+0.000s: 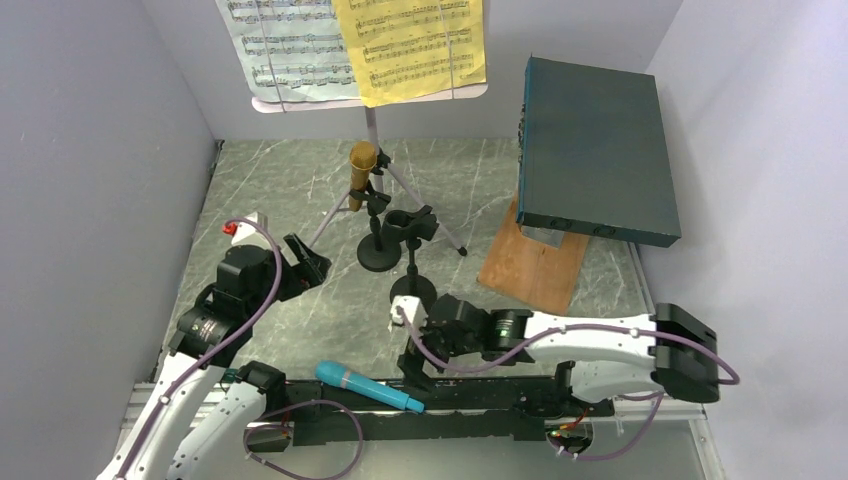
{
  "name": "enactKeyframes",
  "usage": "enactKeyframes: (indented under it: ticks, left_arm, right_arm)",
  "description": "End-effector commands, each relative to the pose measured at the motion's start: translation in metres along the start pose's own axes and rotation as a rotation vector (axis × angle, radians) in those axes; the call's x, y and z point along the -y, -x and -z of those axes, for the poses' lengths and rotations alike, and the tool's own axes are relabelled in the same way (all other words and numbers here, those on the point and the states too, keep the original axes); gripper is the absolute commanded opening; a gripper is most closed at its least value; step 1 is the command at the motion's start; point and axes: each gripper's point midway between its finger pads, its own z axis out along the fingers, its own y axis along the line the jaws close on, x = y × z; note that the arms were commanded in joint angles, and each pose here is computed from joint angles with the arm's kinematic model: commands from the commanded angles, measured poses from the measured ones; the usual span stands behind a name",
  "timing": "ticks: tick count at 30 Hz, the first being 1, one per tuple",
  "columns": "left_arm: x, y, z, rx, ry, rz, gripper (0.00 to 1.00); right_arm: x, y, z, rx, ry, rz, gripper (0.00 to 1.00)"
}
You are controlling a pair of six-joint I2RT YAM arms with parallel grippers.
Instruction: Set up the instrument practice props
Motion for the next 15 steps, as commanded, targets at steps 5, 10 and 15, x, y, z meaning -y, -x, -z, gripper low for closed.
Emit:
enactKeyframes:
  ticks: [5, 10, 15]
  left_arm:
    - [0.014, 0.032, 0.022, 0.106, -0.032, 0.000, 0.89]
    - [0.004, 0.039, 0.037, 0.153, 0.003, 0.017, 0.89]
    - [0.003, 0.039, 0.045, 0.172, -0.010, 0.035, 0.89]
  right_arm:
    - [-0.049, 0.019, -0.044, -0.178, 0.196, 0.030, 0.99]
    - [-0.043, 0.033, -0.088, -0.215, 0.030, -0.008, 0.82]
    - [-0.047, 0.030, -0.108, -0.299, -0.036, 0.003, 0.65]
